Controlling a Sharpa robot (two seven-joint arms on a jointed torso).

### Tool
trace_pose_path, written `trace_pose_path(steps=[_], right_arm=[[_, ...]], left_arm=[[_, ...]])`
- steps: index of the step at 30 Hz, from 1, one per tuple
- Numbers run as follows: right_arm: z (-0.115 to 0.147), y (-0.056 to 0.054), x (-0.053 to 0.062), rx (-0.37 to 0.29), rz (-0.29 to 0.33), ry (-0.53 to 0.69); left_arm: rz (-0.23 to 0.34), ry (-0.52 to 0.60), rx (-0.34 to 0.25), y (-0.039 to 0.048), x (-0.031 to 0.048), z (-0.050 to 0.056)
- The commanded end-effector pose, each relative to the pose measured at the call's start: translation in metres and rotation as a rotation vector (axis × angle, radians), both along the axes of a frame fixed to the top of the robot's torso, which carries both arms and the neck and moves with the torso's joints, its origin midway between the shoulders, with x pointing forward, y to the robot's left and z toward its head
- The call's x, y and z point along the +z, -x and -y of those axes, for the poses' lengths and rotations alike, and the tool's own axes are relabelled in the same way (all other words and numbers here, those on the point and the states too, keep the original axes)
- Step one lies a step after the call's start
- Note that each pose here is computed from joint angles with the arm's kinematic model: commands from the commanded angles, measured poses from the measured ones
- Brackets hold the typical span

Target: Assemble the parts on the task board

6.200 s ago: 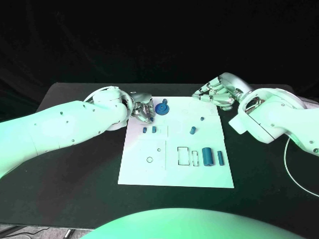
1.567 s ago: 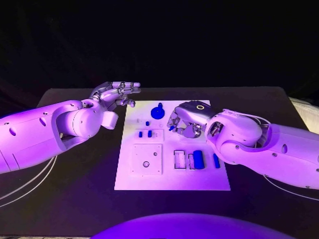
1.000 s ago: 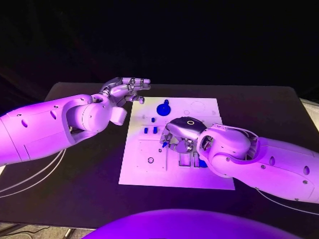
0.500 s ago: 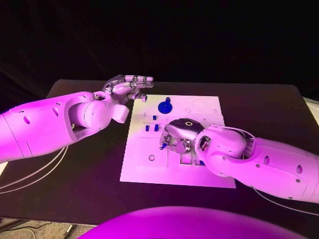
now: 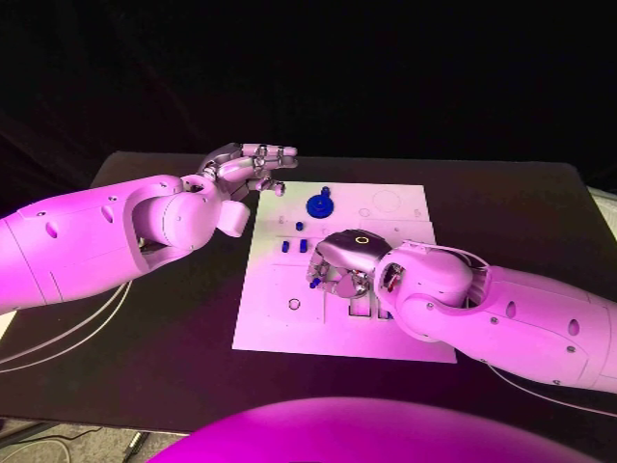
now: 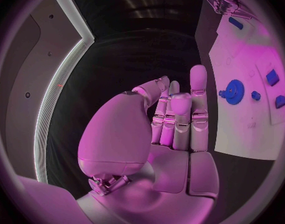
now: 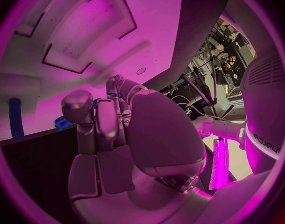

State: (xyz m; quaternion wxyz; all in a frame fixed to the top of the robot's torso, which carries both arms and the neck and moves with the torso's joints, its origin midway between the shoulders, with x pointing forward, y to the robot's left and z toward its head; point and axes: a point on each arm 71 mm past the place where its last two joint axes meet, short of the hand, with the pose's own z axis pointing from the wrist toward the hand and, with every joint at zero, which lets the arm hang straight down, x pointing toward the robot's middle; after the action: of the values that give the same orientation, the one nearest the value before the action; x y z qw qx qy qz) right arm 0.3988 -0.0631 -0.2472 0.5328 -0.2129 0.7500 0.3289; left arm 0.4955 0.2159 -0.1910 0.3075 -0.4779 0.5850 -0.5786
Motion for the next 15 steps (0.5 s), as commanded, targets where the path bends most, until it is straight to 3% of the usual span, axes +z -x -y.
trace_pose_path(steps=[1, 15], right_arm=[[-0.0018, 0.0018, -0.0043, 0.013, 0.004, 0.057], [-0.0055, 0.0014, -0.0092, 0.007, 0.001, 0.111]], left_arm=[[0.002, 0.010, -0.025, 0.0012, 0.0011, 0.0032], [-0.004, 0.011, -0.034, 0.0025, 0.0012, 0.0042]])
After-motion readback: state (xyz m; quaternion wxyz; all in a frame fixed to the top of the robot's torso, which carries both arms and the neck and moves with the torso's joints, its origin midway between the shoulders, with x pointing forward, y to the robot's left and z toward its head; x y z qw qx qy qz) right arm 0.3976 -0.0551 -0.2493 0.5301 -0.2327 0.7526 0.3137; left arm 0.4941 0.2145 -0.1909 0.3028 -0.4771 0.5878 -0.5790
